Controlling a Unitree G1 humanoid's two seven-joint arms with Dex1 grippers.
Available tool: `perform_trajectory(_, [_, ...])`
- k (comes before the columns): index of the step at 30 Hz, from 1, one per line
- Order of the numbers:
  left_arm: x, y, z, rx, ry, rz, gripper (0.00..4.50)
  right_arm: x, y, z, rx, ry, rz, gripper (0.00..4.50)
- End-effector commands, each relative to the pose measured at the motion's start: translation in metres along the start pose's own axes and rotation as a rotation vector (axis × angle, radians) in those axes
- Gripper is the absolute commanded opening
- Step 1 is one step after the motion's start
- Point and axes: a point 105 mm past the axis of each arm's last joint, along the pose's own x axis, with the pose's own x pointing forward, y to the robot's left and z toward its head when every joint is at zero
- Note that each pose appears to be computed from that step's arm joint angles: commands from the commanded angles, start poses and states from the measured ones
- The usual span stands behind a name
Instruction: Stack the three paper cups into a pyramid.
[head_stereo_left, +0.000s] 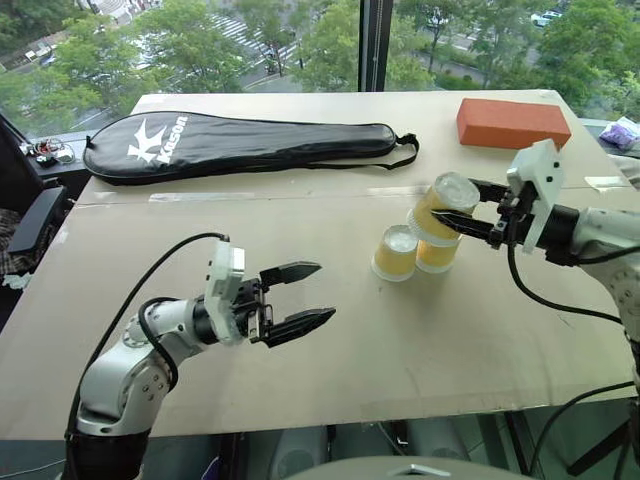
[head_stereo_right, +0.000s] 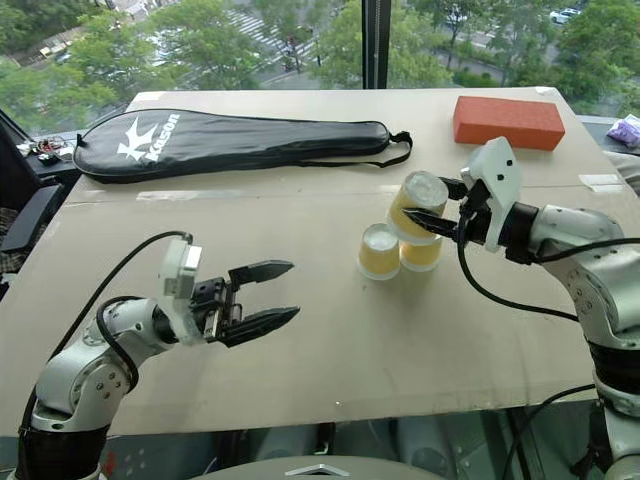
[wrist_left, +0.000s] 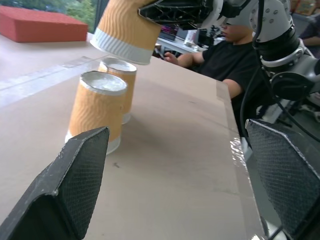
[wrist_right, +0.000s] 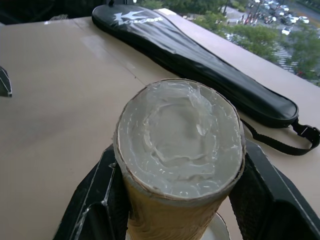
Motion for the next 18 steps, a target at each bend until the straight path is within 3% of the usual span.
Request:
perform_trajectory(1, [-0.002, -0.007, 0.011, 0.052, -0.03, 0.012, 4.5, 0.0, -0.004, 0.01, -0.059, -0.017, 0.031, 2.24])
perform_trajectory(10, [-0.007, -0.012, 0.011, 0.055, -0.033, 0.055, 4.5, 0.012, -0.008, -0.003, -0.051, 0.026, 0.078, 2.24])
perform_trajectory(16, [-0.007, -0.011, 0.011, 0.059, -0.035, 0.069, 4.5, 0.011, -0.012, -0.005, -0.062, 0.021, 0.076, 4.42])
perform_trajectory(18, [-0.009, -0.011, 0.01, 0.051, -0.035, 0.081, 4.5, 0.004, -0.012, 0.005, -0.091, -0.029, 0.066, 4.42])
